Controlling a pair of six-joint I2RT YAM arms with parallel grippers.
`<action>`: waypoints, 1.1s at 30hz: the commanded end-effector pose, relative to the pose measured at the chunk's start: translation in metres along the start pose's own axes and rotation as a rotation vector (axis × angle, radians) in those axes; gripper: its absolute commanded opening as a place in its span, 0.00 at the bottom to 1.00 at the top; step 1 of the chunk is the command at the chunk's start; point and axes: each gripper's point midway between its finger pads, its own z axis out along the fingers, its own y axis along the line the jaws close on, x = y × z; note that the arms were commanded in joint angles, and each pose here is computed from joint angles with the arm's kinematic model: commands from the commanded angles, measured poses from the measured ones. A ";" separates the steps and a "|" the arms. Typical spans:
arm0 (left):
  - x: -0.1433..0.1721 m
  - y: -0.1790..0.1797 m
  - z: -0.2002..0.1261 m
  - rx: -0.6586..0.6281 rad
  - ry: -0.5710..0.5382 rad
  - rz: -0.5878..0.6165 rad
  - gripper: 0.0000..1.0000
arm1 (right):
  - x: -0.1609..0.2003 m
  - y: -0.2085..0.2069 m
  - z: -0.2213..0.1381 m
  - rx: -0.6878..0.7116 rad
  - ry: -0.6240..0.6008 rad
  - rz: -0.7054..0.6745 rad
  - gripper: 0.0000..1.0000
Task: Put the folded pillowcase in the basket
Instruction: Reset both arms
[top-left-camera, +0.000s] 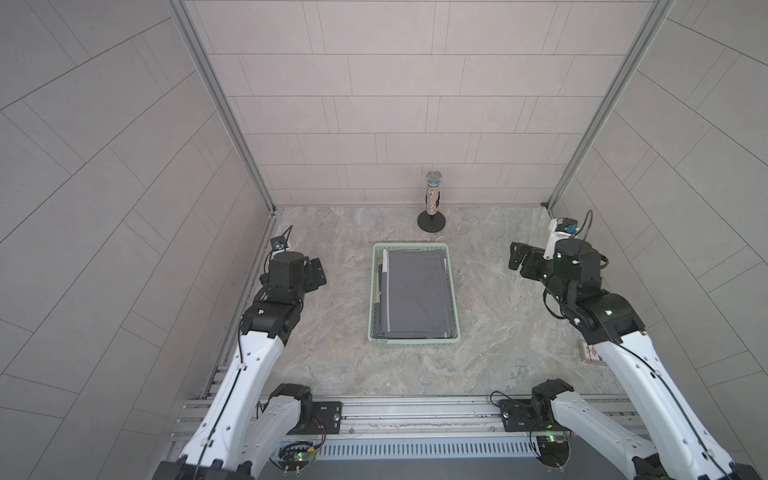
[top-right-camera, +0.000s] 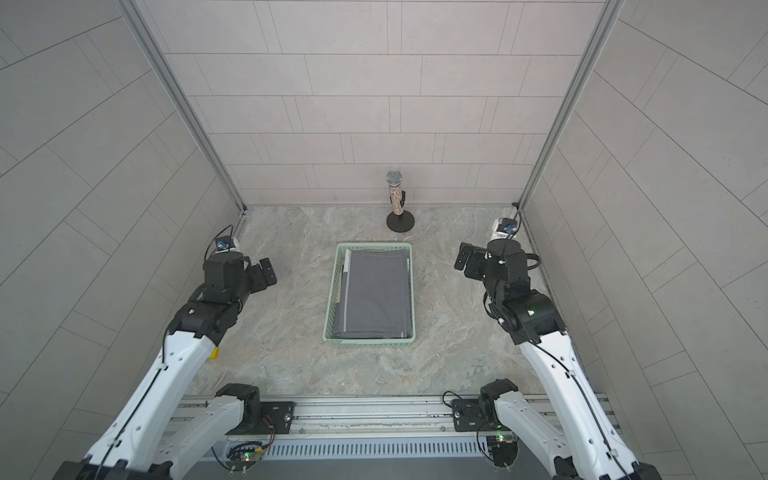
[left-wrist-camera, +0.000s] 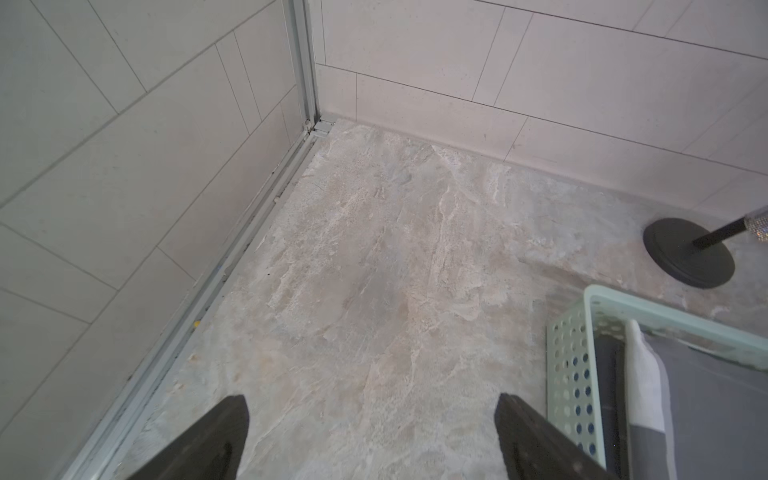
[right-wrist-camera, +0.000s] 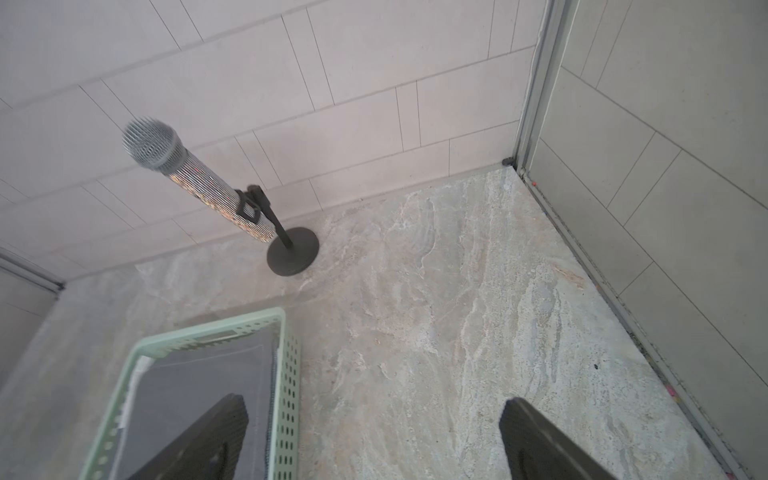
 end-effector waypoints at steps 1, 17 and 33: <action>0.013 -0.007 0.041 0.099 -0.004 -0.043 1.00 | 0.022 -0.019 0.027 0.110 -0.003 -0.087 1.00; 0.054 0.029 0.122 -0.093 -0.230 0.057 1.00 | 0.105 -0.042 0.121 -0.001 -0.107 -0.308 1.00; 0.070 0.018 0.125 -0.074 -0.254 0.116 1.00 | 0.119 -0.069 0.169 0.120 -0.200 -0.258 1.00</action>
